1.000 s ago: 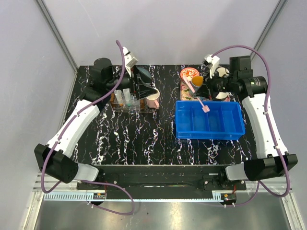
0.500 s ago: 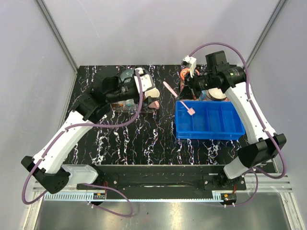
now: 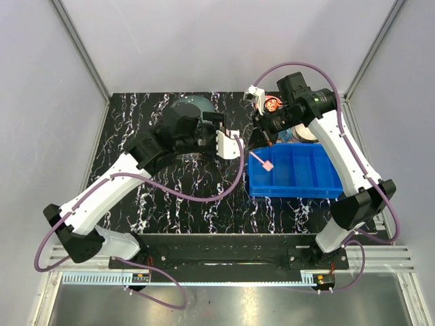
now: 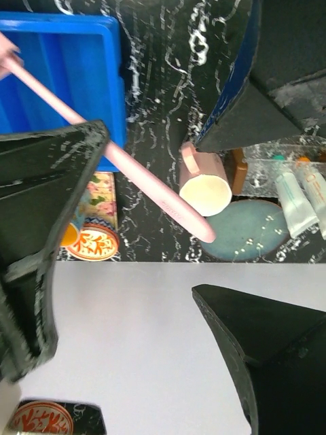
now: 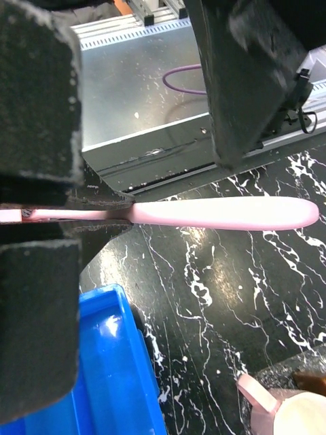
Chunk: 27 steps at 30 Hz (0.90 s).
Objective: Prepare toiletry sets of a toothbrush and toothpaste on the tray
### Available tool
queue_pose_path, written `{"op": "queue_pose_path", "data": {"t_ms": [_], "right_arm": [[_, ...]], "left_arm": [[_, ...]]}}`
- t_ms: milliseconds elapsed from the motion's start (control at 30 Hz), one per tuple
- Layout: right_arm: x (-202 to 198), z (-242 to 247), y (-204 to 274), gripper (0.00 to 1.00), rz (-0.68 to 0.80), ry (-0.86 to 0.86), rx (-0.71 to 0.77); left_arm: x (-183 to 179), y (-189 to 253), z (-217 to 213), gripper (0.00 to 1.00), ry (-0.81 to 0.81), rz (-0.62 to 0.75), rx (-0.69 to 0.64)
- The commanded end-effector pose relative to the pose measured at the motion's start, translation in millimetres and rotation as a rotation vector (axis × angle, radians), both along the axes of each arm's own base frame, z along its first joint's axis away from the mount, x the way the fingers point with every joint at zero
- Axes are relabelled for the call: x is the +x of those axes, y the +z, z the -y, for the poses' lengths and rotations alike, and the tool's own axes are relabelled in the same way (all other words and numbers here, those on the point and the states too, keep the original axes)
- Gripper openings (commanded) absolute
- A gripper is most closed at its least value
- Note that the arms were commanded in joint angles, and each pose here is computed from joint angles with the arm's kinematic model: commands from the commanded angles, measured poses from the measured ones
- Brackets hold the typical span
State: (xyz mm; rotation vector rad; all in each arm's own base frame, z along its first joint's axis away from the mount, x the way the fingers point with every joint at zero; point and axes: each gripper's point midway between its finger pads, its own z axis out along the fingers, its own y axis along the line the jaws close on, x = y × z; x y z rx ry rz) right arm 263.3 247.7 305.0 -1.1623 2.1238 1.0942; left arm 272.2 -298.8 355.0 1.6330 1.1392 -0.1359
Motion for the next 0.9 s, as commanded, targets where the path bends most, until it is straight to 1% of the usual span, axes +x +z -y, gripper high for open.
{"op": "queue_pose_path", "data": {"t_ms": [0,133,267,400,433,500,533,633,667,733,767,833,867], "right_arm": [[-16,-4,15,0.00,-0.005,0.056,0.043],[-21,-5,12,0.00,-0.037,0.073,0.047],[-23,-6,9,0.00,-0.047,0.081,0.046],[-22,-5,8,0.00,-0.046,0.078,0.042],[-22,-5,8,0.00,-0.044,0.078,0.043],[-21,-5,6,0.00,-0.045,0.075,0.035],[-21,-5,7,0.00,-0.041,0.073,0.036],[-20,-5,5,0.00,-0.041,0.065,0.031],[-19,-5,3,0.00,-0.045,0.063,0.027],[-17,-5,1,0.00,-0.047,0.060,0.024],[-17,-5,0,0.00,-0.050,0.058,0.025],[-16,-5,0,0.00,-0.050,0.056,0.024],[-17,-5,0,0.00,-0.045,0.057,0.023]], "left_arm": [[13,10,-3,0.82,0.015,0.137,0.085],[16,-6,3,0.80,0.008,0.160,0.153],[18,-11,11,0.78,0.002,0.173,0.168],[16,-21,15,0.70,-0.011,0.179,0.203],[15,-23,15,0.65,-0.012,0.178,0.208],[13,-31,18,0.59,-0.019,0.169,0.223],[11,-33,18,0.53,-0.021,0.166,0.227],[8,-40,21,0.45,-0.027,0.159,0.239],[6,-42,23,0.40,-0.035,0.159,0.241],[5,-46,24,0.33,-0.033,0.157,0.251],[3,-48,26,0.26,-0.036,0.155,0.256],[2,-52,28,0.17,-0.042,0.155,0.260],[1,-54,28,0.07,-0.041,0.151,0.261]]}}
